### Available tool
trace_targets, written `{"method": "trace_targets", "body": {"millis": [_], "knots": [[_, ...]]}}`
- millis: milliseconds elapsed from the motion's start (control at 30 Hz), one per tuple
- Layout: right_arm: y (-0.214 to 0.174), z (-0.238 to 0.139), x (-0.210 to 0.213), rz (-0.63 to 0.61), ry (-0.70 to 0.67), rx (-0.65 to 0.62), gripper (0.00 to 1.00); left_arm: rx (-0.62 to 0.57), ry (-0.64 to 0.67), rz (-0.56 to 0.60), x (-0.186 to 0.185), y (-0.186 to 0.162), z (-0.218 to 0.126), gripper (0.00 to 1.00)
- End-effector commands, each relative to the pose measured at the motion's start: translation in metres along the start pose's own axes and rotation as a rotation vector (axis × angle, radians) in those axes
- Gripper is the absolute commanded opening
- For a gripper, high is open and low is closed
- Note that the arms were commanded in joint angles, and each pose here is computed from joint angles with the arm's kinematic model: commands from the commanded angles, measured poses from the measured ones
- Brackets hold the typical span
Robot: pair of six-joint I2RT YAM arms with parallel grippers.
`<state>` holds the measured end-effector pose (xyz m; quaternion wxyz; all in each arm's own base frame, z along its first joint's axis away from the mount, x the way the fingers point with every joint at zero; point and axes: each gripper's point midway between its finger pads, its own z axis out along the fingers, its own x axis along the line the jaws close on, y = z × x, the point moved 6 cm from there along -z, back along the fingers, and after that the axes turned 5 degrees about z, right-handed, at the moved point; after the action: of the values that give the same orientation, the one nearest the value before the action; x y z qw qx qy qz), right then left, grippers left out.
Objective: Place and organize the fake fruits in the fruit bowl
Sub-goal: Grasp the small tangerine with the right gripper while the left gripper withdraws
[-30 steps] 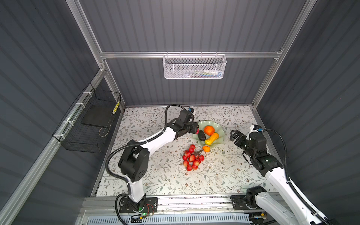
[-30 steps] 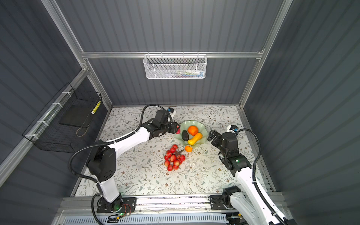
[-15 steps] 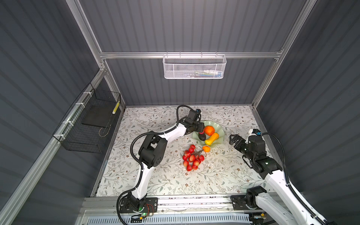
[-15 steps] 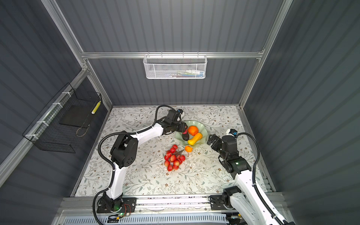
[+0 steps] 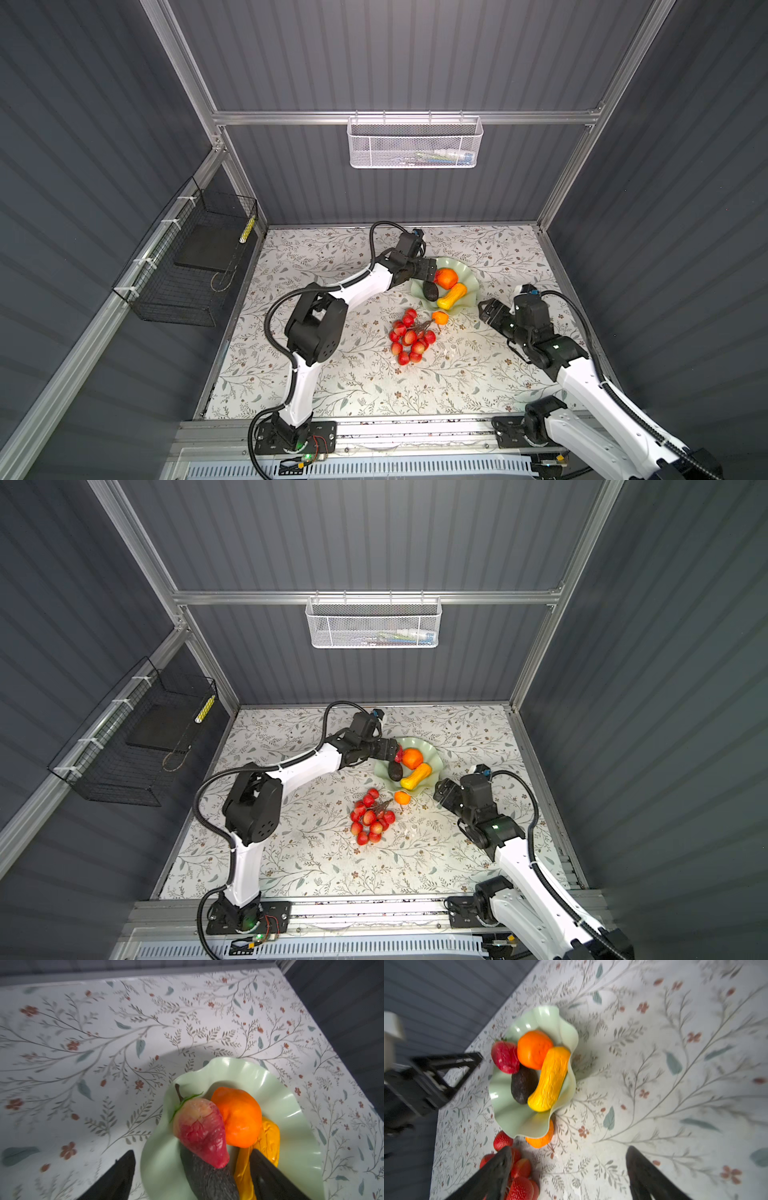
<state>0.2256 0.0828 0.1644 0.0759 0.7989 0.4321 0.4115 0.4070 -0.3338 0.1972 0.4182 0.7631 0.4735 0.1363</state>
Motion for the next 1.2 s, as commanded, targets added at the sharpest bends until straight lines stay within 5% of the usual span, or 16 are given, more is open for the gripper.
{"method": "trace_targets", "body": {"millis": [0,200,400,633,1167], "knots": [[-0.027,0.009,0.002,0.015,-0.023,0.07,0.82,-0.253,0.106,-0.02,0.011,0.051,-0.069,0.93],[-0.062,0.027,0.012,0.008,-0.029,0.136,0.8,-0.389,0.268,-0.121,0.052,0.027,-0.14,1.0],[-0.073,0.051,0.024,-0.029,-0.069,0.133,0.81,-0.367,0.389,-0.197,0.082,-0.022,-0.176,1.0],[-0.073,0.079,0.035,-0.045,-0.102,0.1,0.78,-0.33,0.487,-0.248,0.1,-0.061,-0.2,1.0],[-0.083,0.112,0.045,-0.061,-0.18,0.023,0.68,-0.336,0.511,-0.249,0.103,-0.072,-0.22,1.0]]}}
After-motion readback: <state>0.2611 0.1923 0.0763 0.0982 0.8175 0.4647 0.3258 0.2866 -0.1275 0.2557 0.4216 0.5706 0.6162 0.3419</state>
